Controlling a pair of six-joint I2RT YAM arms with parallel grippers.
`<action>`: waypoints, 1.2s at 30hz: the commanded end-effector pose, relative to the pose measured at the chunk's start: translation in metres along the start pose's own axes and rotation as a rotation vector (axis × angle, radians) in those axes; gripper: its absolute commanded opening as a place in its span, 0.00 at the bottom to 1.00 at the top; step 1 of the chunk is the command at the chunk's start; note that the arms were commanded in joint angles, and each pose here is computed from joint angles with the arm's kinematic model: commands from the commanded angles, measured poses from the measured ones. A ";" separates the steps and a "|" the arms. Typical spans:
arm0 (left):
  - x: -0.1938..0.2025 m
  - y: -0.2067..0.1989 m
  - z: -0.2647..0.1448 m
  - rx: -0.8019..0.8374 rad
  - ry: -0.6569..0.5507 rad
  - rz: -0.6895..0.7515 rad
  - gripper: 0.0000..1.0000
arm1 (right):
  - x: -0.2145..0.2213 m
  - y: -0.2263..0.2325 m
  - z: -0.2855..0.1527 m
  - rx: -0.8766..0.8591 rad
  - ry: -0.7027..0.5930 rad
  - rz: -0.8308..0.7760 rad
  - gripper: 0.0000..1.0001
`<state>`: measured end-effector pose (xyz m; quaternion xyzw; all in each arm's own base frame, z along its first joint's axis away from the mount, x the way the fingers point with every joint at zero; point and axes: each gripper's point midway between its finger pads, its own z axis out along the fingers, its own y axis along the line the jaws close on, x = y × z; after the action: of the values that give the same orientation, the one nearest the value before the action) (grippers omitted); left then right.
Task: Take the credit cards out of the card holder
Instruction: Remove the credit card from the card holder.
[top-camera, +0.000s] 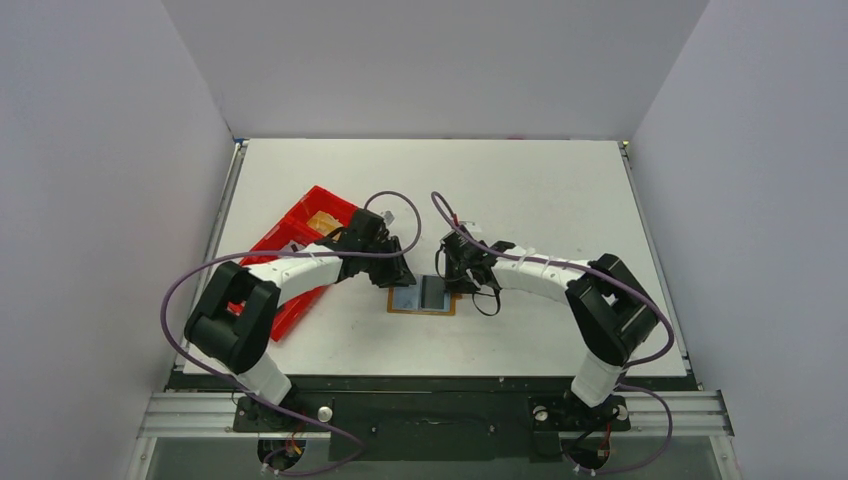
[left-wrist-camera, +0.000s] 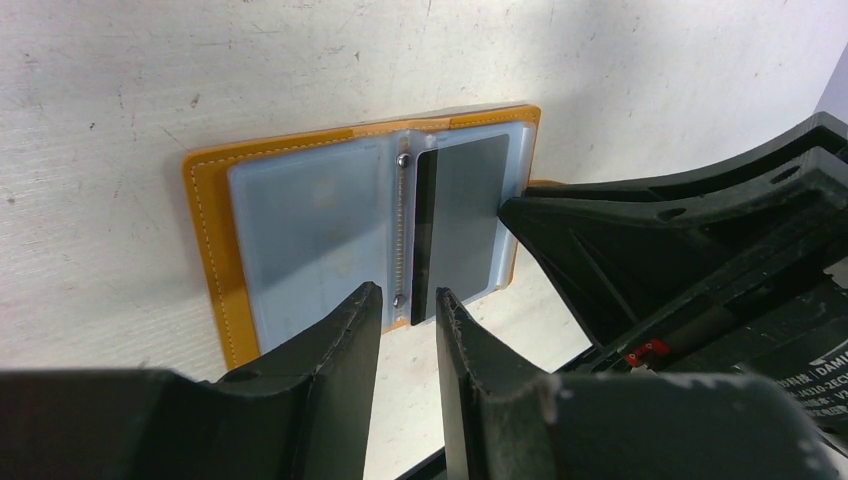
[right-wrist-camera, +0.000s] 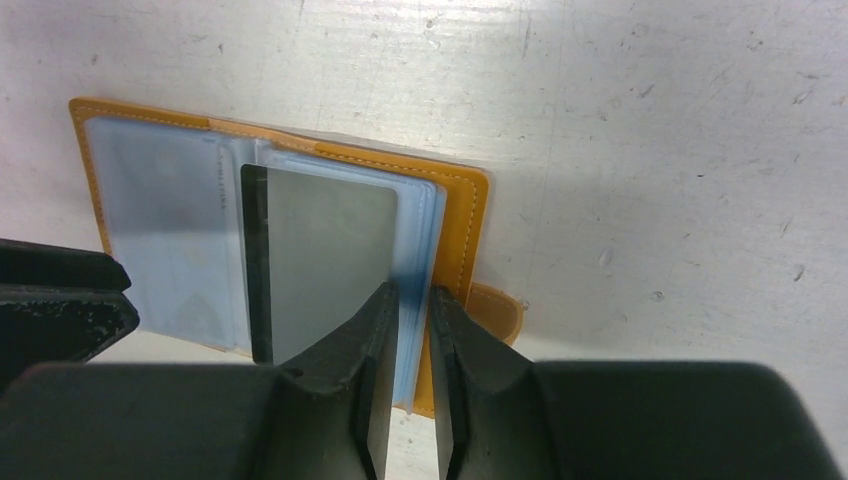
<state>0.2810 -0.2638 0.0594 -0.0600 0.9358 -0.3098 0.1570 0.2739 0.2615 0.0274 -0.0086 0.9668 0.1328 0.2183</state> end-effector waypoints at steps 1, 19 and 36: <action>-0.012 -0.019 0.002 0.059 -0.029 0.033 0.24 | 0.000 -0.005 0.007 0.013 -0.008 0.002 0.14; -0.002 -0.020 0.024 0.091 0.021 0.013 0.24 | 0.011 -0.013 0.017 0.040 0.025 -0.009 0.00; 0.008 -0.026 0.039 0.131 0.061 -0.007 0.24 | 0.011 -0.013 0.017 0.039 0.025 -0.011 0.00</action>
<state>0.2763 -0.2927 0.0290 -0.0526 0.9314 -0.3405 0.1171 0.2748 0.2630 0.0192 -0.0090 0.9674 0.1325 0.2155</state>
